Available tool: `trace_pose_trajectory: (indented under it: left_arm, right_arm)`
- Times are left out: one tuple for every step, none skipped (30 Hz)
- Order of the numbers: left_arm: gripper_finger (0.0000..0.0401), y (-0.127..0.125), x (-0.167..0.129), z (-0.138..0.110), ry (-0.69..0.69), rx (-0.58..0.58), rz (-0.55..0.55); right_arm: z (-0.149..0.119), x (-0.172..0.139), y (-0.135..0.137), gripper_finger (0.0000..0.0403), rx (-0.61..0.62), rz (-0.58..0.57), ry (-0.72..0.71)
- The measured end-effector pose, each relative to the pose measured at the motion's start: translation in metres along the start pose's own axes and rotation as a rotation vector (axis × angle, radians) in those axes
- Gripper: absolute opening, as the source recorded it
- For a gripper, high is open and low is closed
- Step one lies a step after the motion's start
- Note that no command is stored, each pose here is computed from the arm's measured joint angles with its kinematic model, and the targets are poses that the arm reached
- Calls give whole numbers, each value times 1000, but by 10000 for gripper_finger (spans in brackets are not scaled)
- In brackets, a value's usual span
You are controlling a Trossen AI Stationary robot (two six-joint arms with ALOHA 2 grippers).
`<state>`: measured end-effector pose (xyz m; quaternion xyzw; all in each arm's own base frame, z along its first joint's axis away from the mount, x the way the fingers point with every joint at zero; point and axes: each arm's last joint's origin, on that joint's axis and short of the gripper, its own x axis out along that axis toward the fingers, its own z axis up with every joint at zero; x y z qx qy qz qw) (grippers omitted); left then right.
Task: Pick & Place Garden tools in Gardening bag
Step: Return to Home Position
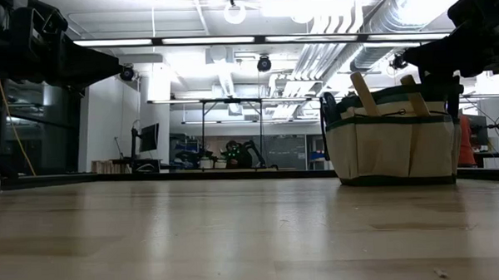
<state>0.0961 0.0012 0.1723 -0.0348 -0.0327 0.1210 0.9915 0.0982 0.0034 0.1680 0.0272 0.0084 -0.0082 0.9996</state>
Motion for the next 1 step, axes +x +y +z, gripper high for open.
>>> trace_pose_trajectory:
  left_arm:
    - [111,0,0,0,0,0,0]
  right_arm:
    - [0,0,0,3,0,0,0]
